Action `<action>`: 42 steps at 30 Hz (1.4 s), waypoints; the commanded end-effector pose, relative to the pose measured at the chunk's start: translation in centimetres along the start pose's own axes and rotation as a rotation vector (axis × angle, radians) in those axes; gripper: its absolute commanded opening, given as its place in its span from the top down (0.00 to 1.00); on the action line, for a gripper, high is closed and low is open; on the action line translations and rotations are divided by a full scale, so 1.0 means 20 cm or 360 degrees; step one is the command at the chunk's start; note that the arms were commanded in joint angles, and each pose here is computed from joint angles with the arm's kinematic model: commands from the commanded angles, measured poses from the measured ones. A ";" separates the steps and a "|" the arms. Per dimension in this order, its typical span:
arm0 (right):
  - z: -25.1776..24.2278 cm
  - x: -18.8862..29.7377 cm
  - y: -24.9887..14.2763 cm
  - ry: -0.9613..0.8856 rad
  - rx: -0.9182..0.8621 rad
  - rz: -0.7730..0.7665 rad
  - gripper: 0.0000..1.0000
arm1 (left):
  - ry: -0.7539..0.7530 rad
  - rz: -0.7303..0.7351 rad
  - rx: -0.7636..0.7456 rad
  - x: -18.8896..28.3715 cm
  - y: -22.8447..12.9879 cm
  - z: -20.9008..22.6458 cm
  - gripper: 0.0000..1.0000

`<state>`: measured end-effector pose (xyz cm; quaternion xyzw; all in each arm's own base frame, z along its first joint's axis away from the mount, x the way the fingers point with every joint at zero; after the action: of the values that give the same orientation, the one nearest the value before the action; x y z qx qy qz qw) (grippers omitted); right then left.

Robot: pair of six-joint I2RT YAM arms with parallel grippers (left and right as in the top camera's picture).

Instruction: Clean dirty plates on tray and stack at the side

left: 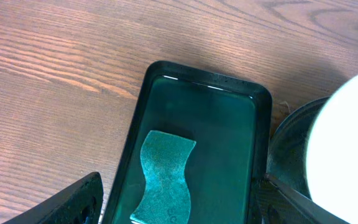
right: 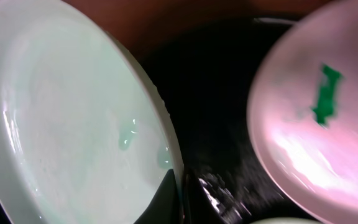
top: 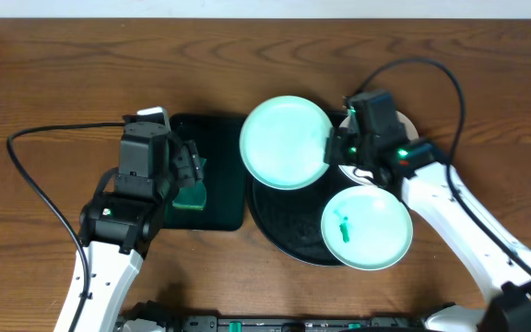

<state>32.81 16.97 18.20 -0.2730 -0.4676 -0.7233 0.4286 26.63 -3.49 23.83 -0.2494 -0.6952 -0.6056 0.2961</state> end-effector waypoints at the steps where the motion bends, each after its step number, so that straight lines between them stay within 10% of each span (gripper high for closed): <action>1: 0.10 -0.09 0.02 0.0005 0.0056 -0.0030 0.99 | 0.0028 -0.0017 0.0009 0.00 0.02 0.01 0.21; 42: 0.59 -0.34 0.11 0.0049 0.0700 -0.0873 0.98 | 0.0028 -0.0017 0.0009 0.00 0.02 0.01 0.20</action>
<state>37.85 29.29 17.53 -0.0434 -0.6422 -0.7066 0.2938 26.63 -3.50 23.83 -0.2495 -0.6953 -0.6056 0.2960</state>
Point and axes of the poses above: each gripper's point midway between its finger pads, its own x axis back along the fingers, its own z axis along the line the jaws close on, y = z × x, the point moved 6 cm from there along x, back along the fingers, and after that the axes turned 3 degrees about -x, right-handed, at the moved point
